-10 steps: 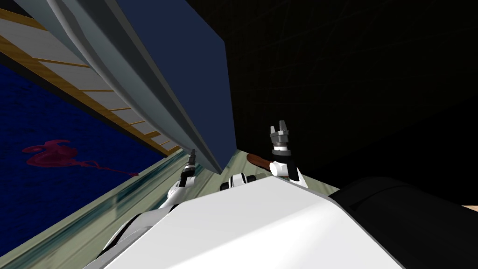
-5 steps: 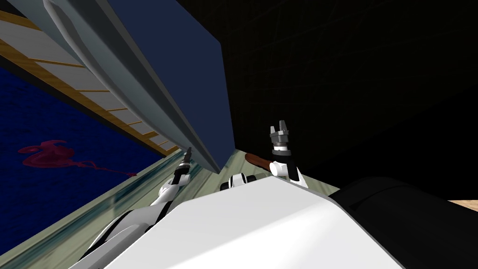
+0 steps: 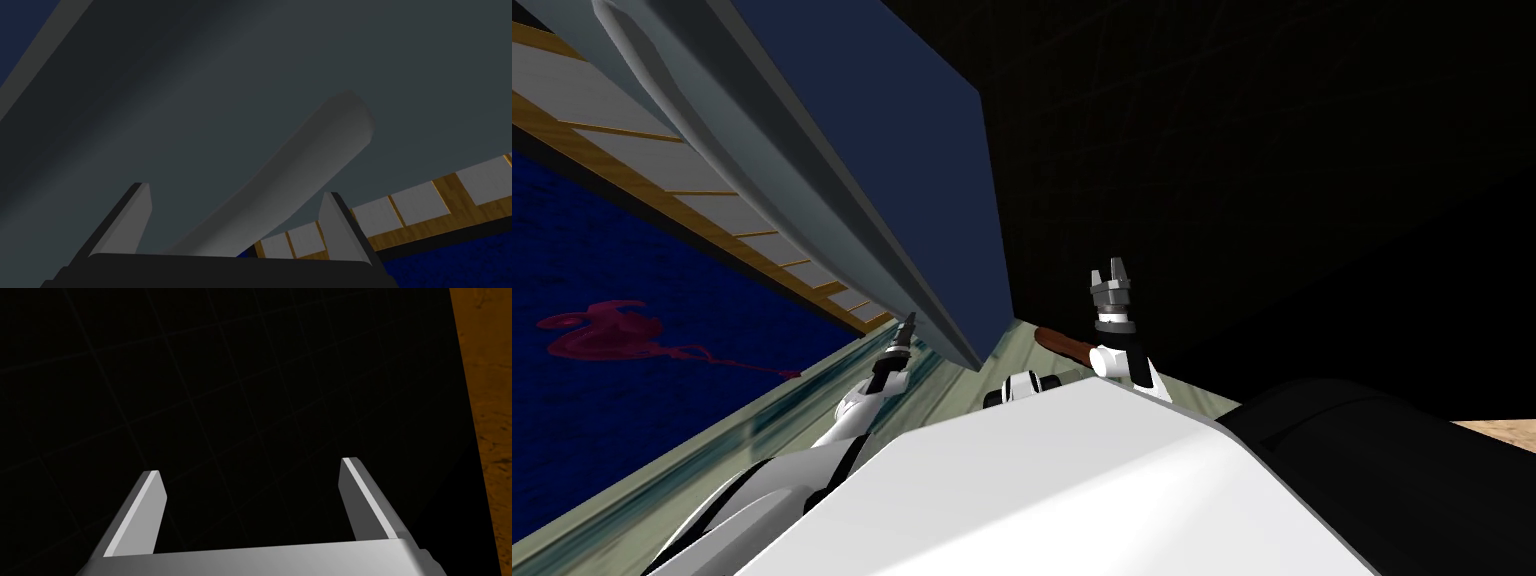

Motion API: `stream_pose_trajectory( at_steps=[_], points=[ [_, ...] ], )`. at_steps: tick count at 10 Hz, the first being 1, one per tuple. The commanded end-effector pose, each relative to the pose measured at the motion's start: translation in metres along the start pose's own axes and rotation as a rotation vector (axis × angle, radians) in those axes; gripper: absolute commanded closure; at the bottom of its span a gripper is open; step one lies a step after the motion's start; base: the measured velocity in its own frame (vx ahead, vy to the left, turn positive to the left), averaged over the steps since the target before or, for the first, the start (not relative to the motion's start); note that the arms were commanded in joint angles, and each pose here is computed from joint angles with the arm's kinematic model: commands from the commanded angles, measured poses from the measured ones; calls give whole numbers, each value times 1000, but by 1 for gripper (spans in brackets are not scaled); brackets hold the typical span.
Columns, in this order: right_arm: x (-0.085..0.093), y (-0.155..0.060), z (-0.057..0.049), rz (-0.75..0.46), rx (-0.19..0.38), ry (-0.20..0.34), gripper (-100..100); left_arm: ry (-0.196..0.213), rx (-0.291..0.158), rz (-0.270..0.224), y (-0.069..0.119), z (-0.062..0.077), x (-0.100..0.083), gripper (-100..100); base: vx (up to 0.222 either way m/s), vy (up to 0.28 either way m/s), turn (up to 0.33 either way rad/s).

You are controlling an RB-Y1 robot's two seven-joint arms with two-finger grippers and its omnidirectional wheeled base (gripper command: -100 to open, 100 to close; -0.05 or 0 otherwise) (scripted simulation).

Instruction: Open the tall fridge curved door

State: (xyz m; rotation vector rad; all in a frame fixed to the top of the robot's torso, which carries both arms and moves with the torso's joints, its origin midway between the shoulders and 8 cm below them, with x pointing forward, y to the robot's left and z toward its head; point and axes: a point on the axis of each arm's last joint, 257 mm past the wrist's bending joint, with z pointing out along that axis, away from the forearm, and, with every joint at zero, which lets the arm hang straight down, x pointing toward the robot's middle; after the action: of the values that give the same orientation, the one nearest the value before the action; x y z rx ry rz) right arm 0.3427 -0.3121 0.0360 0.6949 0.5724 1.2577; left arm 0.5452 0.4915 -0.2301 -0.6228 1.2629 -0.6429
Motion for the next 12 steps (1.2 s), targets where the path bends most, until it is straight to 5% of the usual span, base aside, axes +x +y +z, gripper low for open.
stream_pose_trajectory(
  at_steps=[1, 4, 6, 12],
  points=[
    [0, 0, 0, 0, 0, 0, 0, 6, -27, 61, 6, 15, -27, -100, -50, -79, -18],
    [0, 0, 0, 0, 0, 0, 0, 7, -64, 133, 12, 28, -63, -100, -46, -77, -20],
    [0, 0, 0, 0, 0, 0, 0, 7, -64, 133, 12, 28, -63, -100, -23, -31, -4],
    [0, 0, 0, 0, 0, 0, 0, 1, -132, 226, 22, 41, -114, -100, -24, -43, -14]
  ],
)
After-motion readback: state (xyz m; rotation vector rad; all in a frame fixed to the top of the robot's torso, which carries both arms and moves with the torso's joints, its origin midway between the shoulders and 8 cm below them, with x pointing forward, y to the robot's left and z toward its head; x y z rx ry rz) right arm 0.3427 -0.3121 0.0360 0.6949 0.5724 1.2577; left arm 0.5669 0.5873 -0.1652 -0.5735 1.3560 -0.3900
